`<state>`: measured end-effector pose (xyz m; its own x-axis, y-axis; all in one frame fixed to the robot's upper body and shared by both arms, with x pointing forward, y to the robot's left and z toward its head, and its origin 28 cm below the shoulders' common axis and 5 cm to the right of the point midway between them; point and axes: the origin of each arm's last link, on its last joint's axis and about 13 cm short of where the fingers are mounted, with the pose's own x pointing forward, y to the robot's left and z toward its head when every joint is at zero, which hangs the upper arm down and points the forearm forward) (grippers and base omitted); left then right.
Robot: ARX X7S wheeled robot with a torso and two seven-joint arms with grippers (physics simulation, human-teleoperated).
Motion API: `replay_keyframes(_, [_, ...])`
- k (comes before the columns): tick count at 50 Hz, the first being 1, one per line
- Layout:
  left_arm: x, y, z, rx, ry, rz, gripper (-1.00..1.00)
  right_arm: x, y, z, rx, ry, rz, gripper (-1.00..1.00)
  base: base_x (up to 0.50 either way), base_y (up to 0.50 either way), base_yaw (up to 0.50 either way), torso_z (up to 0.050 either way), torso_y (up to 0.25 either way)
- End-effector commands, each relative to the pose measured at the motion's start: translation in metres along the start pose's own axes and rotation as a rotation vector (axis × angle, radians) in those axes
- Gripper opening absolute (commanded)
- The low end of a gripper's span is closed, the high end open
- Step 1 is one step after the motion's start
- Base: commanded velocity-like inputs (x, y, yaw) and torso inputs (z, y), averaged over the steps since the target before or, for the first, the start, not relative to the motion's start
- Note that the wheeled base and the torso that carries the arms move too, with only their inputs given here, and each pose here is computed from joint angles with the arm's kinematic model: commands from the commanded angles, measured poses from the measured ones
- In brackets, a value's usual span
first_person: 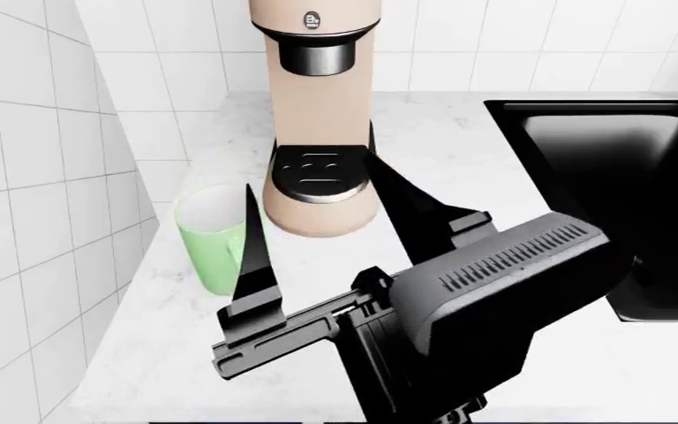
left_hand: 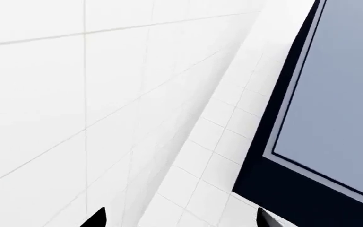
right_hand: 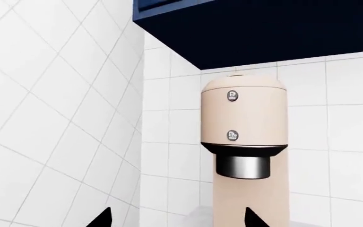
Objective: Pick the mug from under the coffee machine dispenser and place it on the counter.
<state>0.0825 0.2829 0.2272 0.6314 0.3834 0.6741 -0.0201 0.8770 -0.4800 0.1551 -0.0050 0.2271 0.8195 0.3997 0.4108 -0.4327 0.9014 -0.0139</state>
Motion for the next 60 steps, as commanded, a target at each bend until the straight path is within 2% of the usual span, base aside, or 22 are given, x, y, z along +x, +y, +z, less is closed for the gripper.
replay_keyframes(1, [-0.001, -0.015, 0.001, 0.114, 0.035, -0.079, 1.00, -0.002, -0.003, 0.002, -0.001, -0.008, -0.016, 1.00, 0.00, 0.00, 0.00, 0.000, 0.000])
replay_keyframes(11, [0.000, -0.022, -0.010, 0.269, 0.039, -0.148, 1.00, -0.003, -0.002, 0.001, -0.003, -0.010, -0.015, 1.00, 0.00, 0.00, 0.00, 0.000, 0.000])
replay_keyframes(20, [0.002, -0.020, -0.012, 0.328, 0.006, -0.148, 1.00, -0.007, 0.000, 0.009, 0.008, -0.048, -0.013, 1.00, 0.00, 0.00, 0.00, 0.000, 0.000])
replay_keyframes(32, [0.002, -0.021, -0.013, 0.329, -0.018, -0.181, 1.00, -0.013, 0.004, 0.020, -0.012, -0.117, -0.029, 1.00, 0.00, 0.00, 0.00, 0.000, 0.000])
replay_keyframes(40, [0.002, -0.022, -0.013, 0.327, -0.024, -0.190, 1.00, -0.015, 0.005, 0.021, -0.046, -0.150, -0.058, 1.00, 0.00, 0.00, 0.00, 0.000, 0.000])
replay_keyframes(43, [0.002, -0.022, -0.013, 0.326, -0.027, -0.194, 1.00, -0.015, 0.005, 0.020, -0.088, -0.171, -0.081, 1.00, 0.00, 0.00, 0.00, 0.000, 0.000])
replay_keyframes(60, [0.001, -0.022, -0.013, 0.320, -0.037, -0.223, 1.00, -0.013, 0.002, 0.025, -0.104, -0.240, -0.143, 1.00, 0.00, 0.00, 0.00, 0.000, 0.000])
